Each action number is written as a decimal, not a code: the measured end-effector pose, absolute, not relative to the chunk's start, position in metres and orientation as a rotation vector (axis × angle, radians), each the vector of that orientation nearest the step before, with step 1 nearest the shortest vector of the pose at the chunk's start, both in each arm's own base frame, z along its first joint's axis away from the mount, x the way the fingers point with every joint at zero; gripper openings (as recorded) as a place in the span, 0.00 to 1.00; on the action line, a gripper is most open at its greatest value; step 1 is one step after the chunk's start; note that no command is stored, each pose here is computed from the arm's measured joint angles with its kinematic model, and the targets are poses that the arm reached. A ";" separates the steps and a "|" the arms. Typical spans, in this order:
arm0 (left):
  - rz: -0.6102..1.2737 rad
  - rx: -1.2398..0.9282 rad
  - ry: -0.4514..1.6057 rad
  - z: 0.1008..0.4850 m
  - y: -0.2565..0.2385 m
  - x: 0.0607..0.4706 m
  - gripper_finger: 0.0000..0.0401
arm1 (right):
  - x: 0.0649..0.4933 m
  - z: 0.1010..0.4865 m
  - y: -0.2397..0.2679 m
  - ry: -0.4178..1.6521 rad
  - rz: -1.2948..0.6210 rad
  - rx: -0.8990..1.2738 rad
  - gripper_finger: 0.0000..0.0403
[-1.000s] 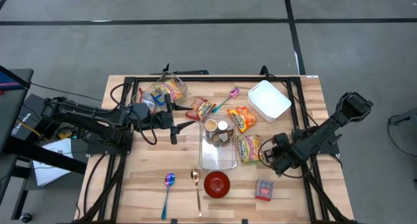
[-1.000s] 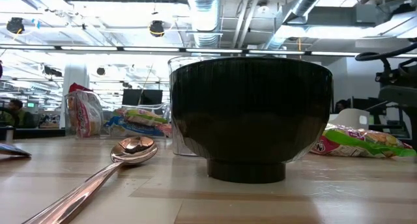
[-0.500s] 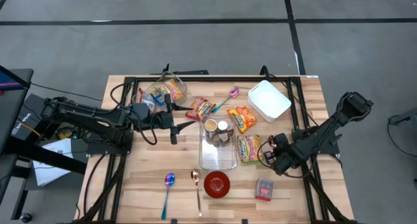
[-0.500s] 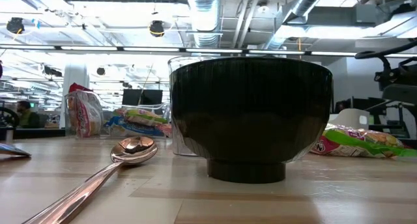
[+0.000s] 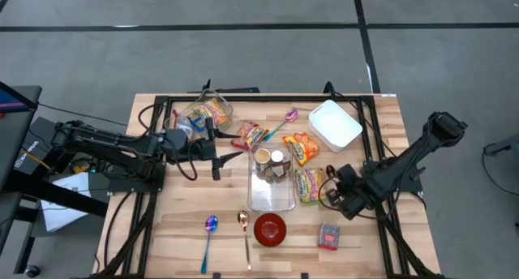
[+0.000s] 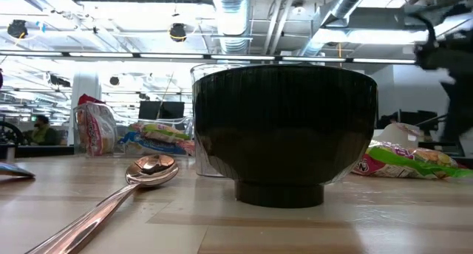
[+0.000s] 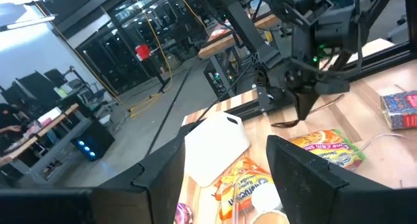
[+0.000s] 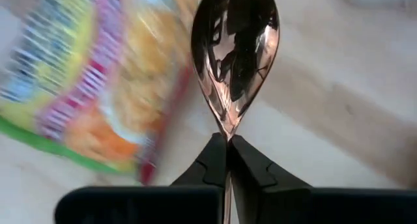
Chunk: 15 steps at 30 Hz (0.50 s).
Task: Pick & Place Food Item
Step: Put the top gold spoon into the white bin
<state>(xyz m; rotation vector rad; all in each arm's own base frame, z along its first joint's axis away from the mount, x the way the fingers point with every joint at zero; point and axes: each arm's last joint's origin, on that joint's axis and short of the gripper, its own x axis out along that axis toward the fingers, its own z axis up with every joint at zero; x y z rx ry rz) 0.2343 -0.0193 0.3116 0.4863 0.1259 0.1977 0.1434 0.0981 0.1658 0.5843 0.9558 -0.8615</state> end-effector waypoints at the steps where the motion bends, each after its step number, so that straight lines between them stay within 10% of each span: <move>1: 0.196 0.482 0.124 0.312 -0.020 0.234 0.52 | 0.145 0.170 0.099 0.931 -0.847 0.572 0.00; 15: 0.187 0.366 0.160 0.307 -0.022 0.234 0.52 | 0.167 0.235 0.111 0.697 -0.616 0.230 0.00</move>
